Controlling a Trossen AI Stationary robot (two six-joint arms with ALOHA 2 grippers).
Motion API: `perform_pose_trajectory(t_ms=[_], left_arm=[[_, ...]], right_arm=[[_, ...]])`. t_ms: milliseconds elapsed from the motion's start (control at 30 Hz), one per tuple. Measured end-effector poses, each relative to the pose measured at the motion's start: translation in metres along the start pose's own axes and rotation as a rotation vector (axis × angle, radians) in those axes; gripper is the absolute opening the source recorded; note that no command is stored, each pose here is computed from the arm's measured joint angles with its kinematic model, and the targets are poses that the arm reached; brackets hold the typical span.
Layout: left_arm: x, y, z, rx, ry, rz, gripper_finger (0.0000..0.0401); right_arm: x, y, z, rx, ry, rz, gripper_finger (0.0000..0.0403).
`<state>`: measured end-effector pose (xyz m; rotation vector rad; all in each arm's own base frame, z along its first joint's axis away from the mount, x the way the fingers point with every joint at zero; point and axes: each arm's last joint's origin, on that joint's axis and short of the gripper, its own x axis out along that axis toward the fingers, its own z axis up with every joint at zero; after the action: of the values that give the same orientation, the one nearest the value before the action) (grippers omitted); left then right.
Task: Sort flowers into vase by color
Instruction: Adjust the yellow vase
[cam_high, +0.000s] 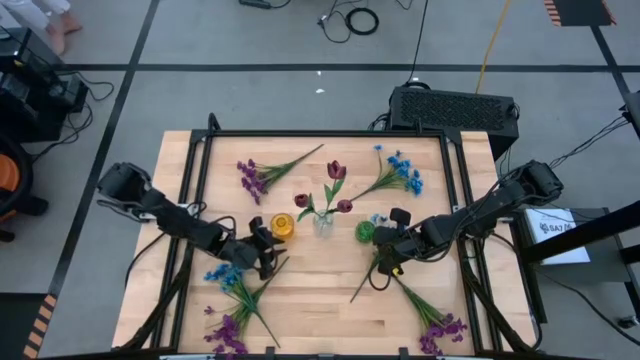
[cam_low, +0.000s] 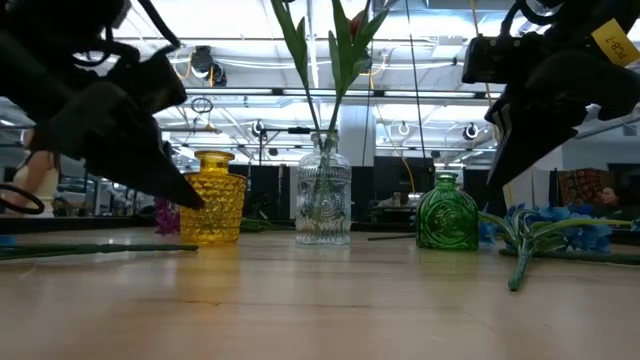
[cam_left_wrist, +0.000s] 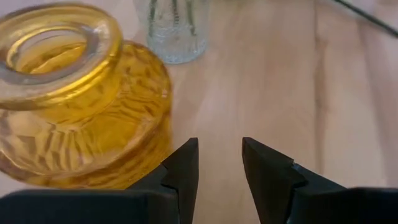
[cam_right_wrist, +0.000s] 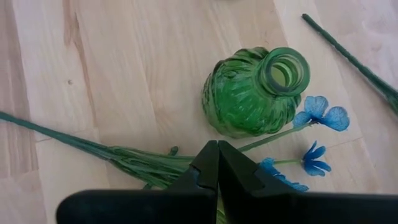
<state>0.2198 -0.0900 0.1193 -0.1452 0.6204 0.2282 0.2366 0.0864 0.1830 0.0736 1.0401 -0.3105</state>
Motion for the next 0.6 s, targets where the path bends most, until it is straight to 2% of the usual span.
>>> perform_pose_trajectory(t_ms=[267, 600], left_arm=[[0.002, 0.003, -0.001, 0.02, 0.001, 0.029, 0.0129], [0.002, 0.004, -0.002, 0.03, 0.003, 0.059, 0.0129]], right_arm=[[0.004, 0.003, 0.007, 0.023, -0.035, 0.057, 0.0], [0.031, 0.0, 0.006, -0.009, 0.035, -0.014, 0.0]])
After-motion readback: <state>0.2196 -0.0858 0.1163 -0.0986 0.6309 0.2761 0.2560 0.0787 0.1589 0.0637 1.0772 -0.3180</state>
